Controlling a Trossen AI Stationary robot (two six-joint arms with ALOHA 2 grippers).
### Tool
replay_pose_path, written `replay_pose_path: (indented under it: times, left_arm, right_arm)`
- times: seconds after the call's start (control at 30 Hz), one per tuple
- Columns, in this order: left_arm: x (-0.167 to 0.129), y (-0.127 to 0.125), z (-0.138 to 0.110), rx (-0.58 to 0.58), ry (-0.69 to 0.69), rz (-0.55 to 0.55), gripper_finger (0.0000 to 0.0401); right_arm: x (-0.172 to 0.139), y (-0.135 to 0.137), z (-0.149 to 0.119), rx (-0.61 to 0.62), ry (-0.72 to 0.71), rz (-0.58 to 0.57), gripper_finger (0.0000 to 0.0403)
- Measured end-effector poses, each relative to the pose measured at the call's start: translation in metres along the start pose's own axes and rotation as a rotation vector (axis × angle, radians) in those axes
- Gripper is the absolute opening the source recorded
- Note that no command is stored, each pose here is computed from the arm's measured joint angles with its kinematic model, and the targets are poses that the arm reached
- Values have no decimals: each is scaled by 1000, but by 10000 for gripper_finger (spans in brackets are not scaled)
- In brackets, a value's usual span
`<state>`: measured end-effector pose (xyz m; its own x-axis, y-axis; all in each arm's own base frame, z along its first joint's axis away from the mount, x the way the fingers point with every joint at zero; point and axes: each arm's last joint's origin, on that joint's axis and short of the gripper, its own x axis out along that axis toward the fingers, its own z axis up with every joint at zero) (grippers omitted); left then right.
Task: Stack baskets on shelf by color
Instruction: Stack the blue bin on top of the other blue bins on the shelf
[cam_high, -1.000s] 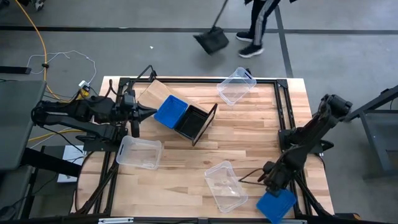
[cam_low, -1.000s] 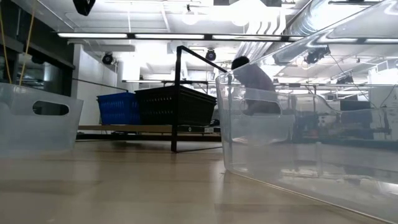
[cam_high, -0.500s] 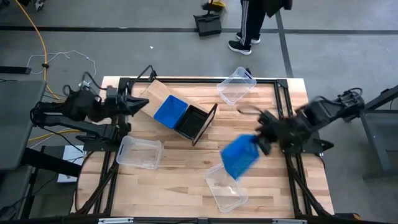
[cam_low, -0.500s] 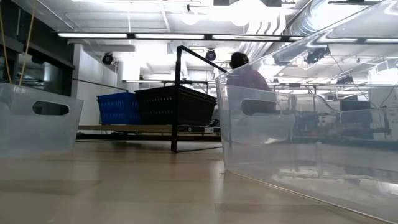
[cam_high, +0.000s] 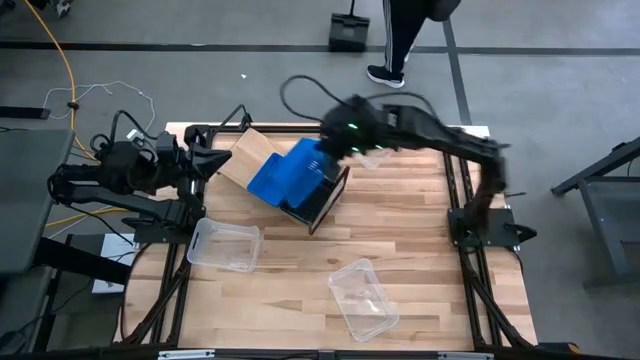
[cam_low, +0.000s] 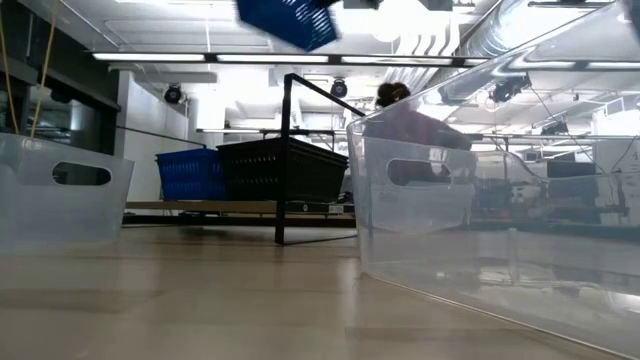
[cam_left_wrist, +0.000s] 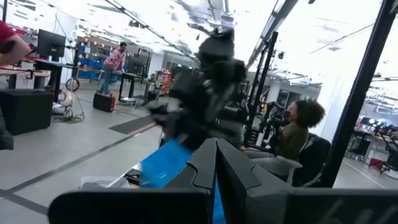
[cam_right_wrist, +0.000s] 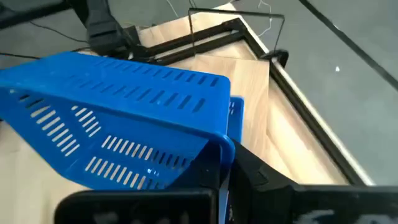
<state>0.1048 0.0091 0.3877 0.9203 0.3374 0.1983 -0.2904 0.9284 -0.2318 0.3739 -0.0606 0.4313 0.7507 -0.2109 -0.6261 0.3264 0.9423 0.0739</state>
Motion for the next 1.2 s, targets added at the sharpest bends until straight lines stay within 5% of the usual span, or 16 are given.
replay_pose_path:
  times: [0.2, 0.43, 0.83, 1.2]
  left_arm:
    - [0, 1, 1, -2, -10, 24, 0]
    - [0, 0, 3, -9, -28, 25, 0]
    - [0, 0, 2, -24, -27, 26, 0]
    - [1, 1, 2, -24, -30, 53, 0]
  right_arm:
    - [72, -9, 10, -15, 73, 44, 0]
    - [128, -27, -20, 32, 240, 11, 0]
    - [147, -30, -9, -16, 81, 17, 0]
    - [177, -35, -26, 9, 166, 31, 0]
